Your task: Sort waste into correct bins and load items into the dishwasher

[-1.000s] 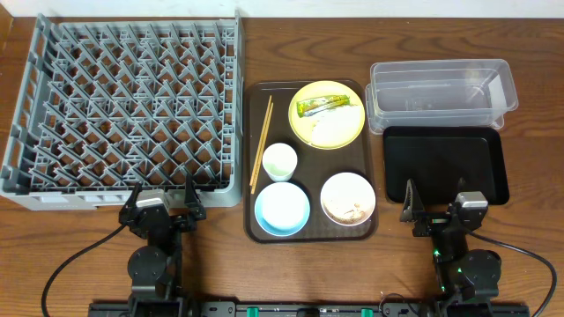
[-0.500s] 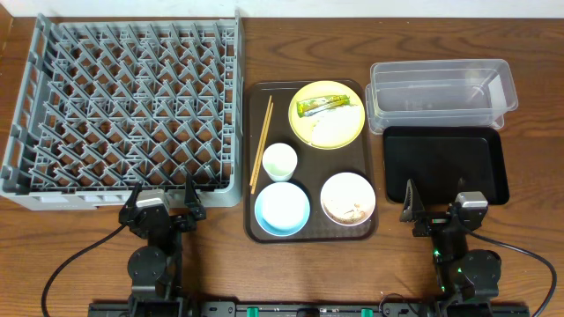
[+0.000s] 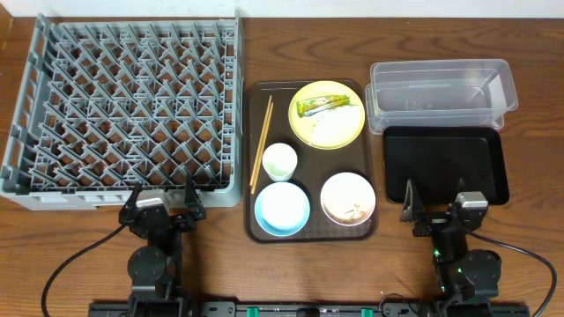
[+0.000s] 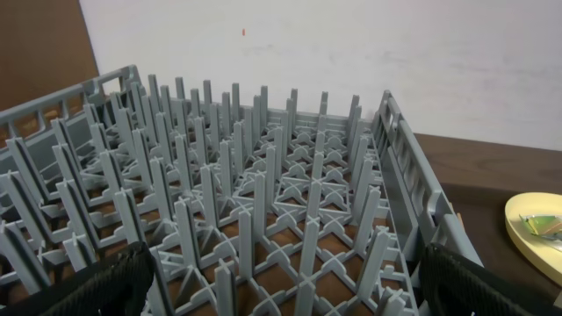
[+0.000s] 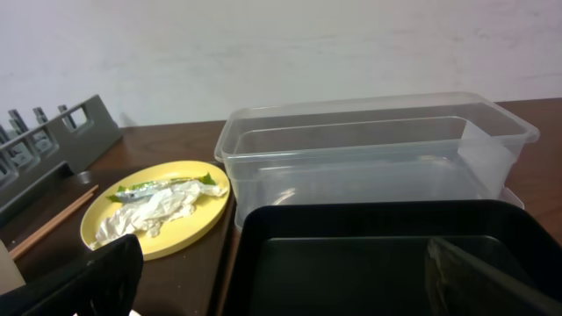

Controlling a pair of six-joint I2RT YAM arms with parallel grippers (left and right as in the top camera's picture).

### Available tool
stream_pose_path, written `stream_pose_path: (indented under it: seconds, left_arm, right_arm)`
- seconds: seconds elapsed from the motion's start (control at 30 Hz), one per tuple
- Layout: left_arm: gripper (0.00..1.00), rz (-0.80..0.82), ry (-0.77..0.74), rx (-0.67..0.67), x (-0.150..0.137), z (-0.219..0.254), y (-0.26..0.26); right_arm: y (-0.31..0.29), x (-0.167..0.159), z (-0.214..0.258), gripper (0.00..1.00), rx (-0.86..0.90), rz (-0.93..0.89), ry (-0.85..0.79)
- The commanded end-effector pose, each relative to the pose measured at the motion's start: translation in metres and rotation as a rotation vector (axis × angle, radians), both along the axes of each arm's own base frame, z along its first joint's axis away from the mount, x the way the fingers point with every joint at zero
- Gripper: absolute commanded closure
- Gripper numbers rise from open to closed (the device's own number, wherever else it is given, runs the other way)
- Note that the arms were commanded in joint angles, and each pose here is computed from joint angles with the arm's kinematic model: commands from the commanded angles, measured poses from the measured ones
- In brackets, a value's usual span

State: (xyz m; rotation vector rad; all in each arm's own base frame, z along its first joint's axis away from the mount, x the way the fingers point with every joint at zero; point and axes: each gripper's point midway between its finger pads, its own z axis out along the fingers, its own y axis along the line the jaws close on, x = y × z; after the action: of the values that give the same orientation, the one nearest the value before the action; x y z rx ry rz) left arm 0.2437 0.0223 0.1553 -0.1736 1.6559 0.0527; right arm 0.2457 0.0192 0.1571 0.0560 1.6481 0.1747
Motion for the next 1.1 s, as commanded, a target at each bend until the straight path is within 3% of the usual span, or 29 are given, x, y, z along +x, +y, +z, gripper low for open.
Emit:
stream_pose_path:
  seconds: [0.0,0.5,0.73,1.07]
  left_arm:
    - [0.03,0.005,0.056,0.019,-0.001,-0.017,0.001]
    - [0.03,0.005,0.056,0.019,-0.001,-0.017,0.001]
    - [0.03,0.005,0.056,0.019,-0.001,-0.017,0.001]
    - [0.03,0.005,0.056,0.019,-0.001,-0.017,0.001]
  right_arm:
    - [0.003,0.000,-0.001,0.01,-0.007,0.014,0.000]
    - [-0.008,0.001,0.008,0.01,-0.008,-0.048,-0.036]
    - [-0.002,-0.001,0.042,0.01,-0.051,-0.018,-0.175]
    - [0.000,-0.010,0.097,0.01,-0.093,-0.001,-0.232]
